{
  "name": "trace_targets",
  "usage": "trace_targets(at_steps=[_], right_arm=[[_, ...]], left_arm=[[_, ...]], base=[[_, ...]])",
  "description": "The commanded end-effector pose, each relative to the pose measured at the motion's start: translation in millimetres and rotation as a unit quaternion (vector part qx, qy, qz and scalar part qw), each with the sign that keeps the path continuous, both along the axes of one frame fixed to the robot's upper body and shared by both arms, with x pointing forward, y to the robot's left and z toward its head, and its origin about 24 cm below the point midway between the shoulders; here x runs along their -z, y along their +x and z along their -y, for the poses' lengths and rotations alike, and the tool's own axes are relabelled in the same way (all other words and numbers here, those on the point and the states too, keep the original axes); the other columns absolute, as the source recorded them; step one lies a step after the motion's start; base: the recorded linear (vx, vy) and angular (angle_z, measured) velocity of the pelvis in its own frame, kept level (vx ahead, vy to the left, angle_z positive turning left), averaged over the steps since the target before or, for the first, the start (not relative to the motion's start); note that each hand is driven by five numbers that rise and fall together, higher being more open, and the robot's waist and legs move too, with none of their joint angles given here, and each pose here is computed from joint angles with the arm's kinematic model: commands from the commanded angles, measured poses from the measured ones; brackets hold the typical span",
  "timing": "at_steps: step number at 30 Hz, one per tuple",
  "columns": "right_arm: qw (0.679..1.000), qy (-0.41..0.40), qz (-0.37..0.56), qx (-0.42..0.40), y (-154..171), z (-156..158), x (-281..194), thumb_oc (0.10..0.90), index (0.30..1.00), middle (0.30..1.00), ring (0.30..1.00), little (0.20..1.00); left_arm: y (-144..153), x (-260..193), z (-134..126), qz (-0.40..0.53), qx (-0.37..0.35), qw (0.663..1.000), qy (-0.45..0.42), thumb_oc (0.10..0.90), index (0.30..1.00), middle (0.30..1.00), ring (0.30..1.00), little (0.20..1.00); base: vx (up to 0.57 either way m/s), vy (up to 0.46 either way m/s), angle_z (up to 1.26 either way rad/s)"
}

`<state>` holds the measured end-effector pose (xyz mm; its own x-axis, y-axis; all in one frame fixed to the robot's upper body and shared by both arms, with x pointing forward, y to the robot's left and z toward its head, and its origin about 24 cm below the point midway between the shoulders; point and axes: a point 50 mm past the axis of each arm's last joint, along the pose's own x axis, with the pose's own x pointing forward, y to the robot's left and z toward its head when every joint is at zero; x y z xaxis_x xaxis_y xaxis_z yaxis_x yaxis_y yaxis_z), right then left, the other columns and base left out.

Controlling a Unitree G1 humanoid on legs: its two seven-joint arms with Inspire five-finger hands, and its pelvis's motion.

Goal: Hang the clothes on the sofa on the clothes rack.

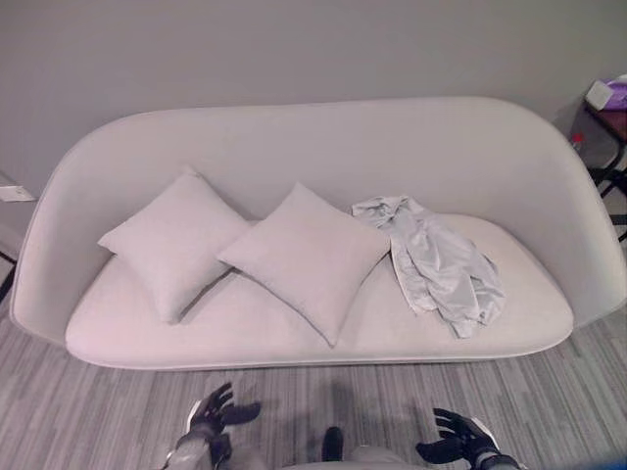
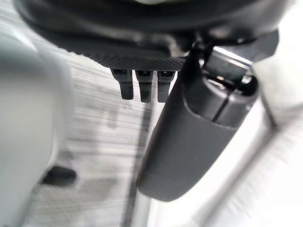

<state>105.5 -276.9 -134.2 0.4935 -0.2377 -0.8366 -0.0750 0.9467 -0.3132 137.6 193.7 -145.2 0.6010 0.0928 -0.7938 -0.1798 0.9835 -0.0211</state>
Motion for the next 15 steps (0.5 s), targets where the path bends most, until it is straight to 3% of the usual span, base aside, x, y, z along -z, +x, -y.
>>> trace_targets(at_steps=[1, 7, 8, 15], right_arm=[[0.999, -0.003, 0.035, -0.008, 2, 1, -7, 0.8, 0.9, 0.9, 0.9, 0.9], [0.998, 0.016, 0.048, -0.037, 13, -20, -4, 0.8, 0.9, 0.9, 0.9, 0.9], [0.993, 0.037, 0.083, -0.079, 31, -42, -11, 0.8, 0.9, 0.9, 0.9, 0.9], [0.993, 0.023, 0.085, -0.079, 35, -36, -13, 0.8, 0.9, 0.9, 0.9, 0.9]], left_arm=[[6, -6, -16, 0.019, 0.019, 0.999, 0.033, 0.8, 0.9, 0.9, 0.9, 0.9], [7, -7, -17, 0.018, 0.027, 0.999, 0.042, 0.8, 0.9, 0.9, 0.9, 0.9], [22, -17, -29, 0.042, 0.028, 0.997, 0.064, 0.8, 0.9, 0.9, 0.9, 0.9], [34, -28, -40, 0.072, 0.024, 0.994, 0.081, 0.8, 0.9, 0.9, 0.9, 0.9]], base=[[0.19, 0.058, -0.53], [0.12, 0.069, -0.45], [0.07, -0.141, 0.02], [0.09, -0.284, -0.05]])
